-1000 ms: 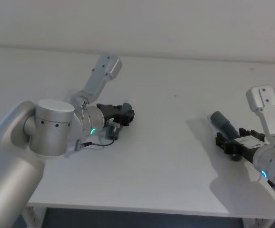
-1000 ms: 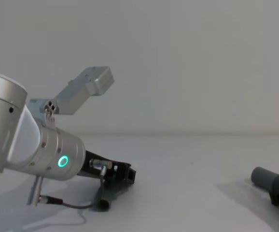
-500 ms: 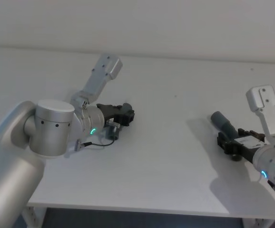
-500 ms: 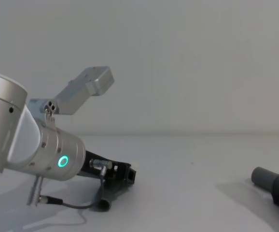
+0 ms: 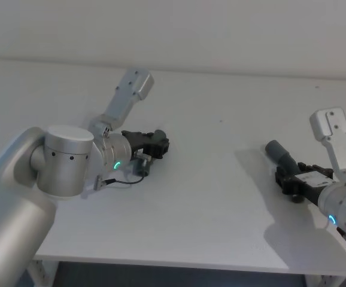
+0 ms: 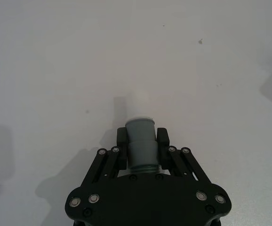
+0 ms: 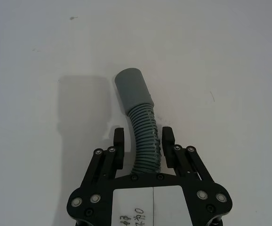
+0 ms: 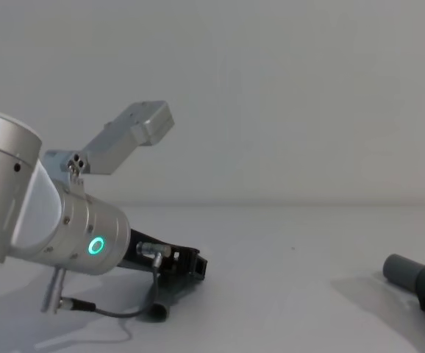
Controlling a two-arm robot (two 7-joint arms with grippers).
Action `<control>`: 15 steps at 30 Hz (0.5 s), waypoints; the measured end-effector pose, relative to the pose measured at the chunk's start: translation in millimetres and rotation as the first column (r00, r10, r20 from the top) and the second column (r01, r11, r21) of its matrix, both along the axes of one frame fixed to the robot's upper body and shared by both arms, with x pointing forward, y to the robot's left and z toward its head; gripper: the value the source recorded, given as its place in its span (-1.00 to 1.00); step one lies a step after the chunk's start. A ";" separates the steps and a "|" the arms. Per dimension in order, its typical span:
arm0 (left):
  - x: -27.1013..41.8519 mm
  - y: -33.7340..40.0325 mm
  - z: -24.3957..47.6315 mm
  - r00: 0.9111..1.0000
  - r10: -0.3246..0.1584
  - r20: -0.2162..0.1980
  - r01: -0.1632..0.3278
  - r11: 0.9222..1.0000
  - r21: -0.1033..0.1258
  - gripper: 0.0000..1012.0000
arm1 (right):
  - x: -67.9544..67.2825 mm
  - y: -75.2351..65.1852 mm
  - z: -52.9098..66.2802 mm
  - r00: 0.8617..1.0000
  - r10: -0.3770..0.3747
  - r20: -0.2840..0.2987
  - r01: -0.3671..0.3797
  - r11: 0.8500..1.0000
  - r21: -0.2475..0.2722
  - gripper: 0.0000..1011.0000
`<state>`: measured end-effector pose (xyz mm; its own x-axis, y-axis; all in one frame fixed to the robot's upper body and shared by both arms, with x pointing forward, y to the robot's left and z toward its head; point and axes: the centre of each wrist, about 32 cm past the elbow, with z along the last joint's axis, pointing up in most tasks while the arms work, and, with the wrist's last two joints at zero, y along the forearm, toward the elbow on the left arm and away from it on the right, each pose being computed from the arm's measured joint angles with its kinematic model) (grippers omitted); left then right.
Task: Use both hands to pick up one end of the pipe from the table, align the ends, and insert them.
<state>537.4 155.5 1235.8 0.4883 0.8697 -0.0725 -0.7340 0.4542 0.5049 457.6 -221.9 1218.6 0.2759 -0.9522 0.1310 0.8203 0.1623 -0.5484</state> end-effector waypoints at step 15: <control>0.0 0.0 0.0 1.000 0.000 0.000 0.000 1.000 0.000 -0.27 | 0.0 0.0 -0.1 1.000 0.000 -0.001 0.000 1.000 0.000 -0.26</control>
